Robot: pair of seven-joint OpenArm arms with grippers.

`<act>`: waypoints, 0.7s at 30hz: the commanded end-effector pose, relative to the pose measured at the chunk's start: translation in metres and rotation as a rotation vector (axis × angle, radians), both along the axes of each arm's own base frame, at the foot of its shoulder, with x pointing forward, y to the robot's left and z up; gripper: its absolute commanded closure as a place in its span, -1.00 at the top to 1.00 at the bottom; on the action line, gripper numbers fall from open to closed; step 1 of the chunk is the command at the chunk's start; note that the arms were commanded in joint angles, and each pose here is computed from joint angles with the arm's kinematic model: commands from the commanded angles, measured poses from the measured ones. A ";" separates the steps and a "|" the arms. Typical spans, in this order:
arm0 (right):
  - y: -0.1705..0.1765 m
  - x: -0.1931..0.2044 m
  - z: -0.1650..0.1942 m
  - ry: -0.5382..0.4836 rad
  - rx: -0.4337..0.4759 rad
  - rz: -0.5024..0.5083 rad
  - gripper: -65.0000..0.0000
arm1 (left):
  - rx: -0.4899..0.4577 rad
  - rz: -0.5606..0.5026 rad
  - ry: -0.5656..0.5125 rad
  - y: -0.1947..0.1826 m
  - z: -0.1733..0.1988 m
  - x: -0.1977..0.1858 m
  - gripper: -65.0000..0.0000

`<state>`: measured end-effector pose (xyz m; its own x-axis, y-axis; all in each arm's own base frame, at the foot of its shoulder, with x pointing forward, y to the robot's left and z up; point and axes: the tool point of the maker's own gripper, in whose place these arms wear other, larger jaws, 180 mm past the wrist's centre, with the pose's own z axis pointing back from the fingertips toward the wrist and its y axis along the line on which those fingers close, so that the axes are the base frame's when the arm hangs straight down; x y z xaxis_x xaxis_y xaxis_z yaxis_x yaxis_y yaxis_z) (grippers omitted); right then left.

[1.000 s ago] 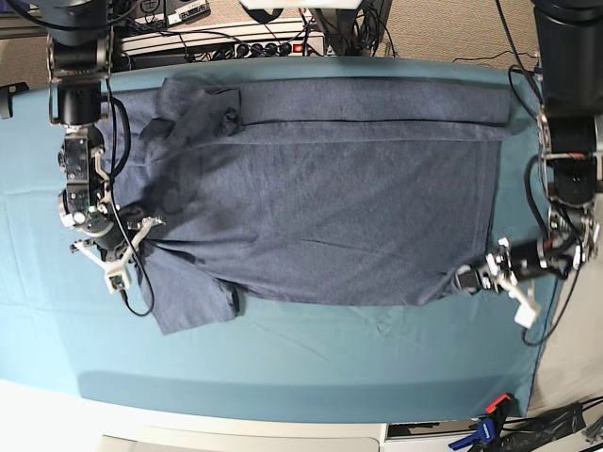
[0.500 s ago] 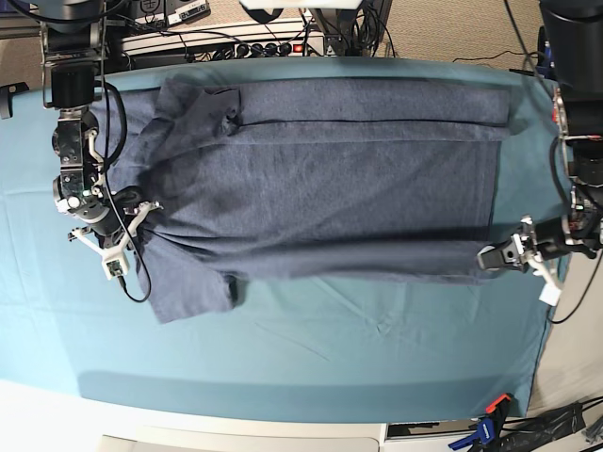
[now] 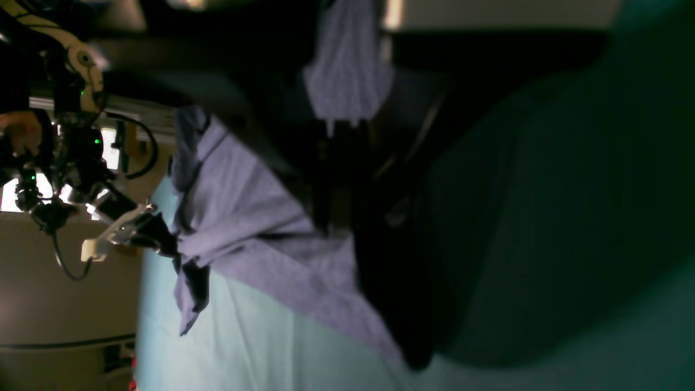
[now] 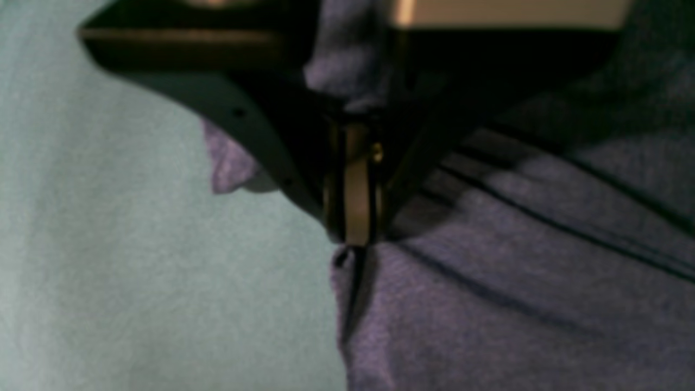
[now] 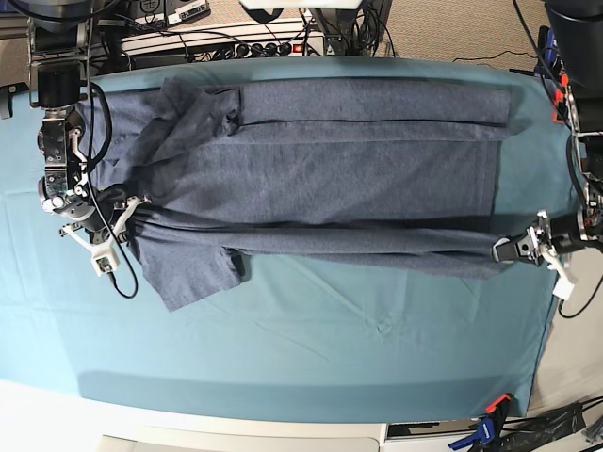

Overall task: Fold the T-shirt properly
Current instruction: 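Lift the hem with both grippers and carry it toward the collar edge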

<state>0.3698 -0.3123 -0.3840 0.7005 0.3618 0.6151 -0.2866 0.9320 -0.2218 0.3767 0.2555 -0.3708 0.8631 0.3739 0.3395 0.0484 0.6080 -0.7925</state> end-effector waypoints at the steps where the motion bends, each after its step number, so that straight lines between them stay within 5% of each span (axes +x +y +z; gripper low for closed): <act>1: -0.015 0.003 0.012 -0.005 -0.036 -0.012 -1.00 | 0.007 0.016 -0.056 0.011 0.018 0.011 -1.00; 14: -0.008 -0.005 0.006 0.055 0.013 -0.011 -1.00 | 0.057 -0.114 -0.059 -0.011 0.002 -0.023 -1.00; 21: 0.021 -0.010 0.024 0.024 0.015 0.104 -1.00 | 0.090 -0.198 -0.079 -0.024 0.000 -0.042 -1.00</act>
<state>0.3464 -0.2869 -0.3796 0.7115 0.4161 0.5663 -0.3908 0.9040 -0.1733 0.3217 0.2207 -0.3893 0.9102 0.1582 0.3826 0.2002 0.6407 -0.7412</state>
